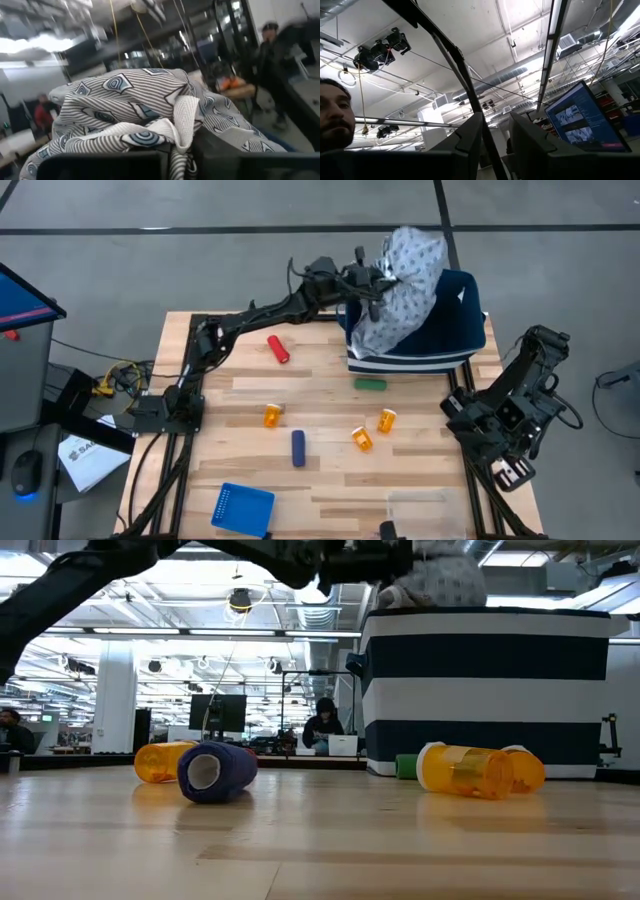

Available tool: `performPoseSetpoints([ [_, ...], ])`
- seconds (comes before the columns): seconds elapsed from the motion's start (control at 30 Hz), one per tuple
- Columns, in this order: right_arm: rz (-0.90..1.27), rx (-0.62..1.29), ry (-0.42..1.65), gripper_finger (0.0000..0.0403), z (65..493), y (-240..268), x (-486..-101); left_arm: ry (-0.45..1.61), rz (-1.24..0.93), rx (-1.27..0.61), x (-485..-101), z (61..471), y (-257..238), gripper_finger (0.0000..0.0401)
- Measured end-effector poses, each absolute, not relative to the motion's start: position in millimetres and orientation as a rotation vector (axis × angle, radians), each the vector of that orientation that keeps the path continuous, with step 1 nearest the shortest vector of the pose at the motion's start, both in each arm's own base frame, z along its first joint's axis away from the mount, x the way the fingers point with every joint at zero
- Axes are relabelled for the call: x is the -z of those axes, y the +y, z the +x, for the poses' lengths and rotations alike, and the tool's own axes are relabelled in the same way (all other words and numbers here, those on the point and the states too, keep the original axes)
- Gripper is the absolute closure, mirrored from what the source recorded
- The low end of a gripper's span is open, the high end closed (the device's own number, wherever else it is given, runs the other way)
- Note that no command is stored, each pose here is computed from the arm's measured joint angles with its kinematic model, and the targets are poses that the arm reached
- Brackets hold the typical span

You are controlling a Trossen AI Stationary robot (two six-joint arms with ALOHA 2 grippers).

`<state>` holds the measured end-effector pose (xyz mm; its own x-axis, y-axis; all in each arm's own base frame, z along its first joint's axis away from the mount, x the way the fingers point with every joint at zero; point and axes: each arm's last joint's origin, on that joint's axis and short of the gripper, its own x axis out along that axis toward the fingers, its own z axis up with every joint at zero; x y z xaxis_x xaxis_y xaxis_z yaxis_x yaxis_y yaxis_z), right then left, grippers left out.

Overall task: Pick & place medical supplies in basket/bin
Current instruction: Put the blue patient gown into the blue bin, then put the left orange pill bottle into the blue basket

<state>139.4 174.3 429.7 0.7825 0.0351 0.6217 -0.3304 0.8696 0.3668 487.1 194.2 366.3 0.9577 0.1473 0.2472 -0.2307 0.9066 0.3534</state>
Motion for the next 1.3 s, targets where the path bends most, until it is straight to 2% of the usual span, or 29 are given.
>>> performPoseSetpoints([
  [0.13,0.483,-0.206,-0.647,0.0308,139.5,174.3,-429.7,-0.117,0.356,-0.176,-350.5,492.7,193.6,0.0363],
  [0.3,0.471,-0.205,-0.642,0.0308,139.7,174.8,-429.3,-0.073,0.292,-0.158,-355.1,489.5,188.3,0.0277],
  [0.5,0.466,-0.206,-0.638,0.0308,139.9,175.2,-428.9,-0.147,0.298,-0.114,-386.8,475.2,178.2,0.0162],
  [0.67,0.455,-0.206,-0.630,0.0308,140.4,175.9,-428.2,-0.136,0.300,-0.116,-431.4,442.2,167.3,0.0107],
  [0.87,0.444,-0.206,-0.624,0.0308,140.8,176.5,-427.7,0.168,0.309,-0.215,-464.3,379.5,154.8,0.0084],
  [0.97,0.441,-0.205,-0.623,0.0308,140.9,176.6,-427.5,0.411,0.236,-0.183,-460.7,341.4,148.4,0.0085],
  [1.13,0.442,-0.183,-0.605,0.0308,141.0,176.8,-426.7,0.827,-0.166,-0.257,-404.0,295.0,132.9,0.0099],
  [1.2,0.442,-0.182,-0.604,0.0308,141.0,176.8,-426.7,0.900,-0.345,-0.323,-381.0,274.3,122.5,0.0106],
  [1.3,0.448,-0.184,-0.602,0.0308,141.0,176.9,-426.6,0.910,-0.481,-0.436,-339.2,248.1,111.5,0.0116],
])
